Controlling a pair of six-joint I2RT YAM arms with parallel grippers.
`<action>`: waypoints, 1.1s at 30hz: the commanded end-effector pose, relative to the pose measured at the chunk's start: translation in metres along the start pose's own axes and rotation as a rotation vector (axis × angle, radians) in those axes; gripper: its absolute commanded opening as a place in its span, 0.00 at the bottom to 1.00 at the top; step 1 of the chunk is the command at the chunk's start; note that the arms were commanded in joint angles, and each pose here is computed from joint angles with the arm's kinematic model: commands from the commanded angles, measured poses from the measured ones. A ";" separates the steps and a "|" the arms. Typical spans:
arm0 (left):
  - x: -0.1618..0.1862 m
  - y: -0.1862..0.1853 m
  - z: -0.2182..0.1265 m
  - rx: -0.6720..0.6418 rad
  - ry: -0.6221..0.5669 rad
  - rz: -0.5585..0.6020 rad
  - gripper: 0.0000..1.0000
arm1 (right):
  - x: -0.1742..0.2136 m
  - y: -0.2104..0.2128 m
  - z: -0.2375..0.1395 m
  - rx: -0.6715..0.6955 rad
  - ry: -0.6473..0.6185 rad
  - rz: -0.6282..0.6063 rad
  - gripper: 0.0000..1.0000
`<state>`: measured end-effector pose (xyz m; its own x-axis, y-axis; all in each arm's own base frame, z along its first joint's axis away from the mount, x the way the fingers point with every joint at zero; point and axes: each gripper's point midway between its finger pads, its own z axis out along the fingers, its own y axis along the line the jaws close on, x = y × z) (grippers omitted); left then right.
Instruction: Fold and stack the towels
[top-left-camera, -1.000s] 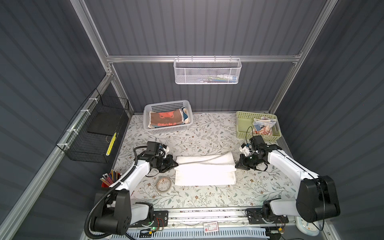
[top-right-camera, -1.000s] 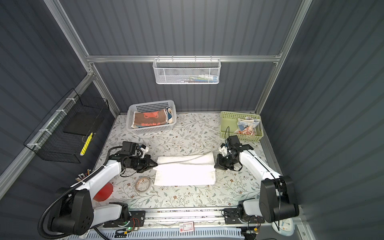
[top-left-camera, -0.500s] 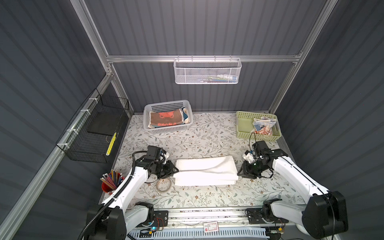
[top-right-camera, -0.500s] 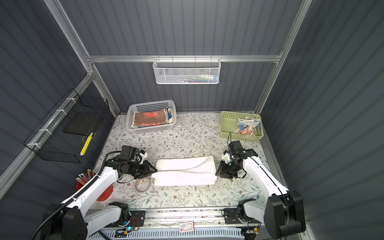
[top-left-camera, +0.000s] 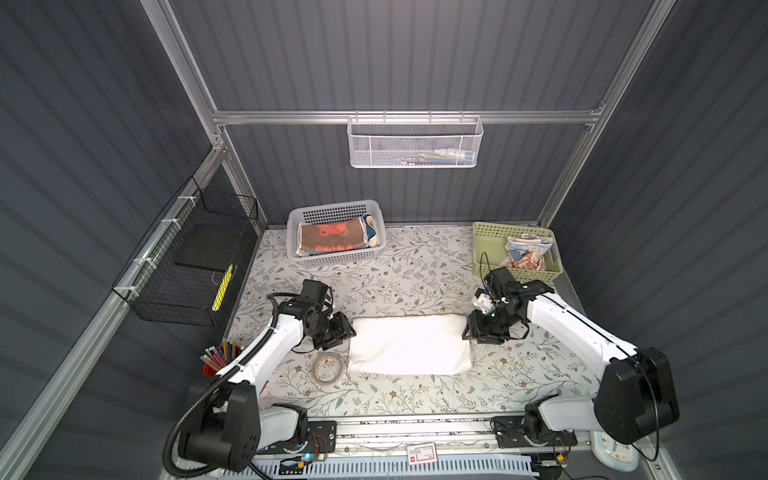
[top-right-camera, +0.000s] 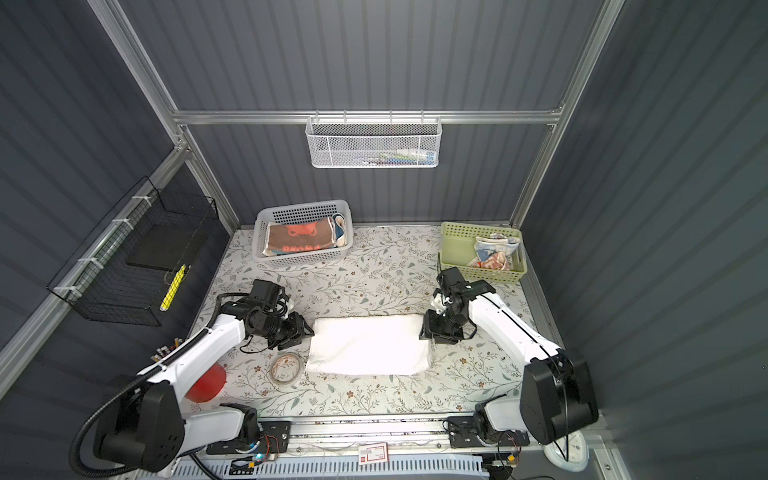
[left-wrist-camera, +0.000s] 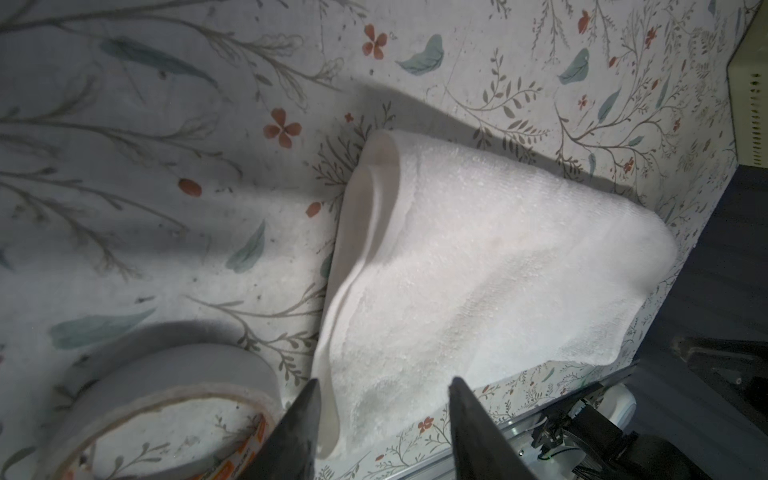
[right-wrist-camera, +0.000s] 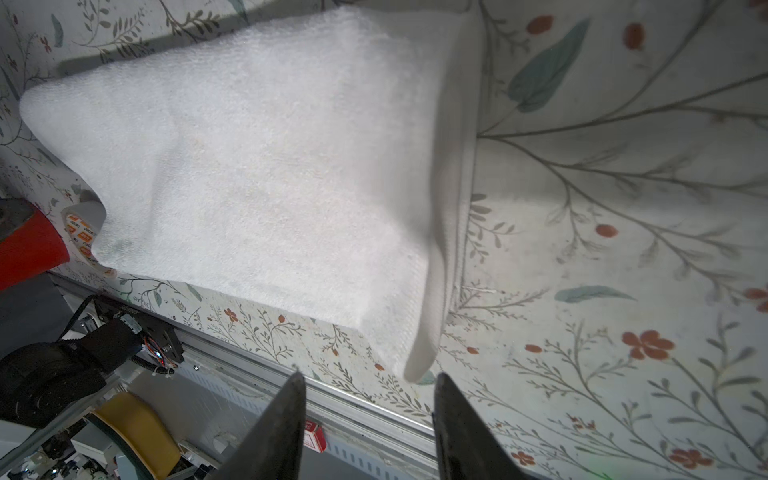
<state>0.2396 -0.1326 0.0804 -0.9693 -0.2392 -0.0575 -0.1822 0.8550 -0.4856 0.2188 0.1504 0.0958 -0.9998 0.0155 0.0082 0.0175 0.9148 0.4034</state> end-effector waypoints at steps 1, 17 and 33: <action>-0.022 -0.013 0.004 0.028 -0.038 0.058 0.49 | -0.012 0.007 0.014 -0.002 -0.007 -0.011 0.50; -0.297 -0.102 0.009 -0.083 -0.320 0.297 0.39 | -0.016 -0.018 0.070 0.049 0.100 0.040 0.39; -0.224 -0.070 0.017 -0.125 -0.173 0.234 0.39 | -0.009 -0.068 0.055 0.074 0.051 0.191 0.37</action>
<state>0.4840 -0.1398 0.0726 -0.9653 -0.0937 -0.2440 -0.0169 0.9539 -0.2995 0.2339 0.1225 0.0220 -0.9778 0.1721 0.1196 0.2045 0.9078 0.3661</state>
